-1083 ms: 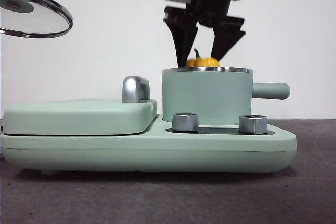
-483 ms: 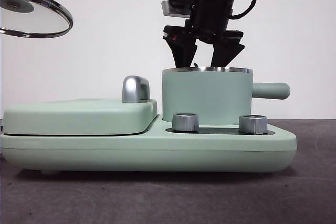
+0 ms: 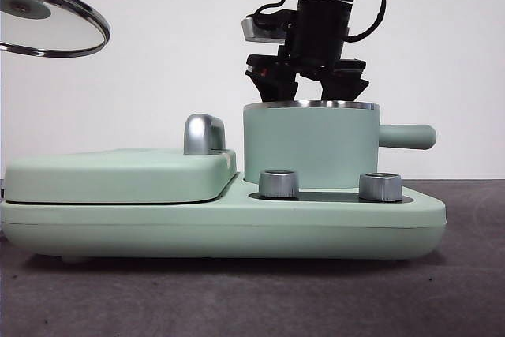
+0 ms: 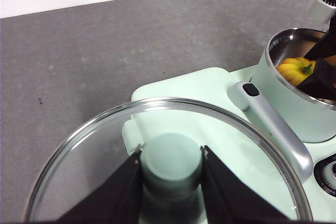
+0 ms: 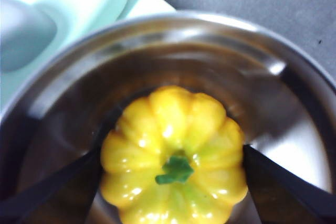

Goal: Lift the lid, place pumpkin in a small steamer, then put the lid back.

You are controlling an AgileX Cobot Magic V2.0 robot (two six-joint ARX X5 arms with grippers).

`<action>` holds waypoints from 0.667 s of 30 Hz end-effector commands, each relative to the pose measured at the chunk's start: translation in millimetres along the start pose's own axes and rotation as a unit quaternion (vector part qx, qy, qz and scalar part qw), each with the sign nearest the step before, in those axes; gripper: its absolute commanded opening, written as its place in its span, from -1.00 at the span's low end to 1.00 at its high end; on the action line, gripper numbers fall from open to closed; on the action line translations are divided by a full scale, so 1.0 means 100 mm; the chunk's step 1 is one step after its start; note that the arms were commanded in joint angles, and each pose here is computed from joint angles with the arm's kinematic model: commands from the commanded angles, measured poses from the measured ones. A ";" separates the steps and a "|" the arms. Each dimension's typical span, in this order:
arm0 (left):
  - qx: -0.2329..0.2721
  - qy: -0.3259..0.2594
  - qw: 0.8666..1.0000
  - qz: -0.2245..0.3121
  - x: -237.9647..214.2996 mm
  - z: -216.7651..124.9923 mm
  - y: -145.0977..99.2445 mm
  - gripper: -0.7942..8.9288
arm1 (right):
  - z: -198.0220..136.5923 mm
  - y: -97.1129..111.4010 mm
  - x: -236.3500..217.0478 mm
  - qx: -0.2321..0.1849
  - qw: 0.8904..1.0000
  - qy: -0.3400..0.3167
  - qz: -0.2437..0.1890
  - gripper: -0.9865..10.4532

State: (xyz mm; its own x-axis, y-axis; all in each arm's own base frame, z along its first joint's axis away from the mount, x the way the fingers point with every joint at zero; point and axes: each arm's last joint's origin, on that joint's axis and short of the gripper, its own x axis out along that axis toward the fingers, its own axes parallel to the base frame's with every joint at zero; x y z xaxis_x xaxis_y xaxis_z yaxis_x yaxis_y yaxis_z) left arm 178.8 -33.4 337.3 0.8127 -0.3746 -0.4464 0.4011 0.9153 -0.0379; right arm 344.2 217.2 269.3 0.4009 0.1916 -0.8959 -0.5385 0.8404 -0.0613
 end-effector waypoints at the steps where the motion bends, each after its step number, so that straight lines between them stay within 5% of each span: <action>1: 0.005 -0.019 1.000 0.001 -0.02 0.06 0.00 -0.82 | 0.02 0.02 0.09 -0.004 1.000 0.007 0.001 -0.20; 20: 0.003 -0.019 1.000 0.001 -0.02 0.06 0.00 -0.82 | 0.02 -0.01 0.13 -0.003 1.000 0.010 0.025 0.01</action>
State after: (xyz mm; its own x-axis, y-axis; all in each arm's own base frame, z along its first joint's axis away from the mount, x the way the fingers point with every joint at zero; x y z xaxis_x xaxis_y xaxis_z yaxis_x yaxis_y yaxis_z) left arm 178.8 -33.4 337.1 0.8125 -0.3746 -0.4467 0.4009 0.9153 -0.0383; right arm 351.0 214.6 260.3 0.3657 0.2195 -0.9045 -0.5438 0.8391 -0.0162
